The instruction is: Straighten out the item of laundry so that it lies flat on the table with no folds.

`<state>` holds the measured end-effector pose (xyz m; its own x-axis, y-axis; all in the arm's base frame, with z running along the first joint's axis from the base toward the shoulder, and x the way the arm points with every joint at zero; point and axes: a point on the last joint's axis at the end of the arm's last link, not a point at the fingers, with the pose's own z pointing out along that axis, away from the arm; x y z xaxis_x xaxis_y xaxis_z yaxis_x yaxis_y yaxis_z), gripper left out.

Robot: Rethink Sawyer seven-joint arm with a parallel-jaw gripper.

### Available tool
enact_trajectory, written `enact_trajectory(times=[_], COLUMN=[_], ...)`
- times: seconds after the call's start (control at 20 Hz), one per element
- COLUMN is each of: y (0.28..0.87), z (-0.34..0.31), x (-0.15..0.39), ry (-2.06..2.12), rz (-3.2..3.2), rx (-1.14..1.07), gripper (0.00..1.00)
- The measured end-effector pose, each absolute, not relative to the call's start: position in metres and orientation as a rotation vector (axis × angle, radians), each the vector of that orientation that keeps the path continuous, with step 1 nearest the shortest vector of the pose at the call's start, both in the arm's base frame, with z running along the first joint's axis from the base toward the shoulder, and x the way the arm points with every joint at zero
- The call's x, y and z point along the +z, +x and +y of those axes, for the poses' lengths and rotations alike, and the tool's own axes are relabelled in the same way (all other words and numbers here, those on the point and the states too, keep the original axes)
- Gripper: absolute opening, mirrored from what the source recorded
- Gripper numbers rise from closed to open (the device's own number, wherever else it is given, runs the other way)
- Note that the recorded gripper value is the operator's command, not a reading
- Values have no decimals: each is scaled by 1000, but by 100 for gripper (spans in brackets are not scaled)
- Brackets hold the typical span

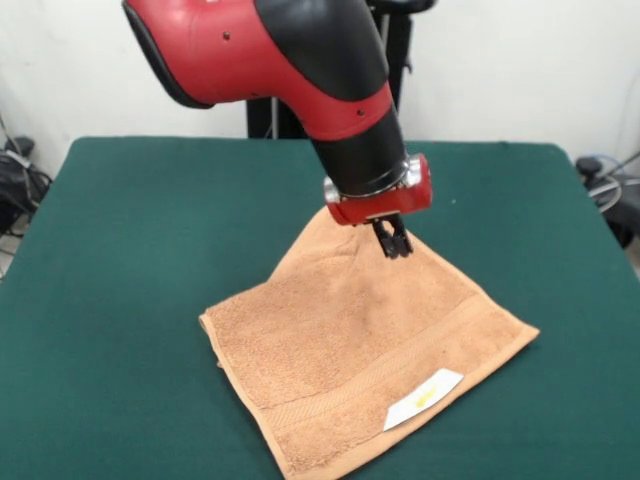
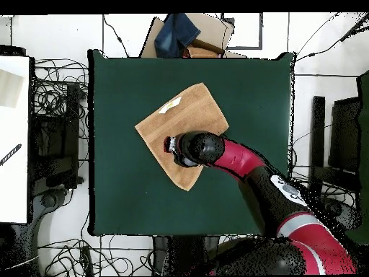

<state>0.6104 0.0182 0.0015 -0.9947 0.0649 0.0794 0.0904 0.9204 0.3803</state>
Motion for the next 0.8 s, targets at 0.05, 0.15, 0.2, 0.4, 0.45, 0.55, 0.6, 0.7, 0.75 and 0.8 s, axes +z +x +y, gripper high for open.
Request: enact_trajectory(times=[0.05,0.15,0.2,0.4,0.45,0.55,0.6,0.7,0.75,0.8], y=[610,609,608,604,601,596,592,587,584,581], z=[19,20,20,19,18,15,13,11,10,9], x=[1,0,-1,-5,-8,-12,-14,-18,-20,-22], ry=[-121,-121,-122,-131,-140,-152,-159,-167,-171,-175], rz=[-3014,-3010,-3008,-2998,-2997,-3000,-3002,-3010,-3012,-3014], rx=[-601,-602,-604,-611,-613,-614,-614,-610,-609,-609], gripper=[0,0,0,0,0,0,0,0,0,0])
